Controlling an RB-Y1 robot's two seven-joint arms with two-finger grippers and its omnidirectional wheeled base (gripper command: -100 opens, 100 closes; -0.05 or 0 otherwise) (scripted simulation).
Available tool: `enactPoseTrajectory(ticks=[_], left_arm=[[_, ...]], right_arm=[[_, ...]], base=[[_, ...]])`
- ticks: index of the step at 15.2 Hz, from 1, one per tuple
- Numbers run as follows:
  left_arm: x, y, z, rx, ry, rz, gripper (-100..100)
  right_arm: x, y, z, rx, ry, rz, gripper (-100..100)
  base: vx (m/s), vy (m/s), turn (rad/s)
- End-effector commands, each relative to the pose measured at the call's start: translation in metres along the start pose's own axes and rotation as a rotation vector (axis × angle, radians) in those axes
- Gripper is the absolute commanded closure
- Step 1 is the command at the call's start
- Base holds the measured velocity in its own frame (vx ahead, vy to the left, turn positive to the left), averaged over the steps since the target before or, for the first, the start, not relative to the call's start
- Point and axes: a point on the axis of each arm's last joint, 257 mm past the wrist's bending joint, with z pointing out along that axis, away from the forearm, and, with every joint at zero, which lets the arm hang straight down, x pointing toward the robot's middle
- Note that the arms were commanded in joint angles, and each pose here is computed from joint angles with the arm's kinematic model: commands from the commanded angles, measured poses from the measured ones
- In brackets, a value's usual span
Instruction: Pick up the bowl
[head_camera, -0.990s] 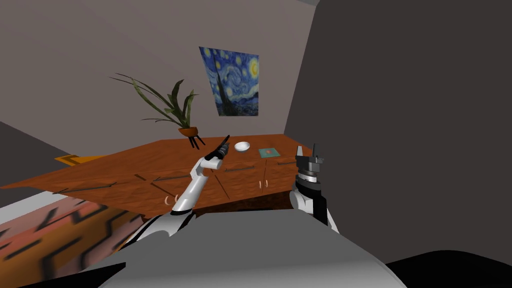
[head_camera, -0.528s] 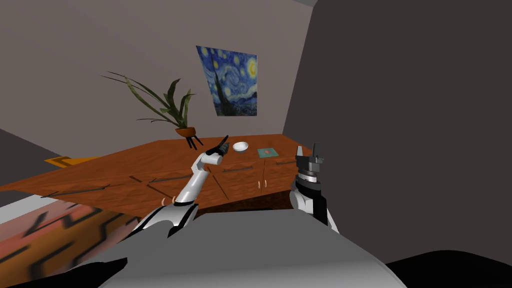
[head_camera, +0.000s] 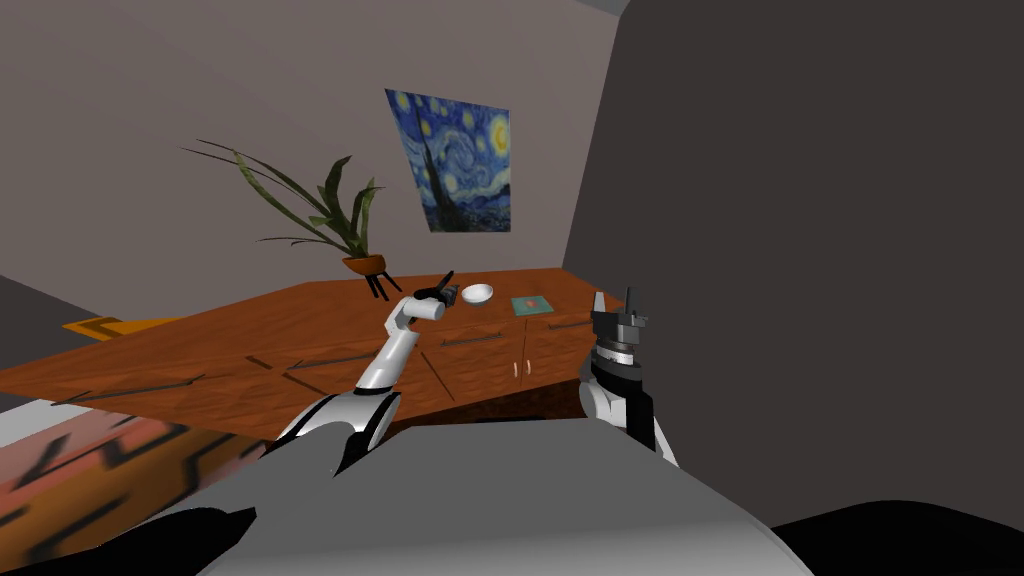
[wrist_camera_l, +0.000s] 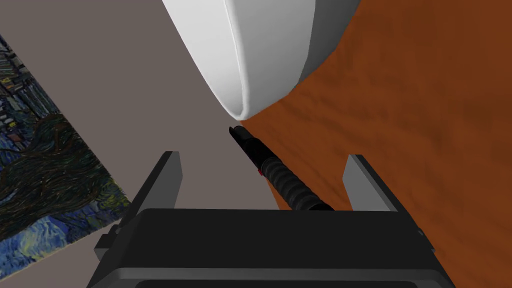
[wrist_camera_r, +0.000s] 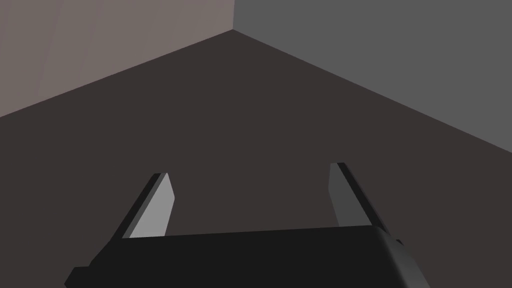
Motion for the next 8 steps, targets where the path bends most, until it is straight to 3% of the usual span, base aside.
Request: enactPoseTrajectory(ticks=[1,3,5,8], left_arm=[[0.0,0.007,0.001,-0.045,0.007,-0.002,-100],[-0.004,-0.002,0.004,-0.065,0.013,-0.007,-100],[-0.003,0.009,0.003,-0.106,0.018,-0.007,-100],[-0.006,0.006,0.004,-0.148,0.027,-0.013,-100]], right_arm=[[0.0,0.0,0.0,0.0,0.0,0.0,0],[0.0,0.0,0.0,0.0,0.0,0.0,0],[0.0,0.0,0.0,0.0,0.0,0.0,0],[0.0,0.0,0.0,0.0,0.0,0.0,0]], base=[[0.004,-0.021,-0.017],[0.005,-0.018,-0.015],[0.006,-0.028,-0.033],[0.003,-0.021,-0.03]])
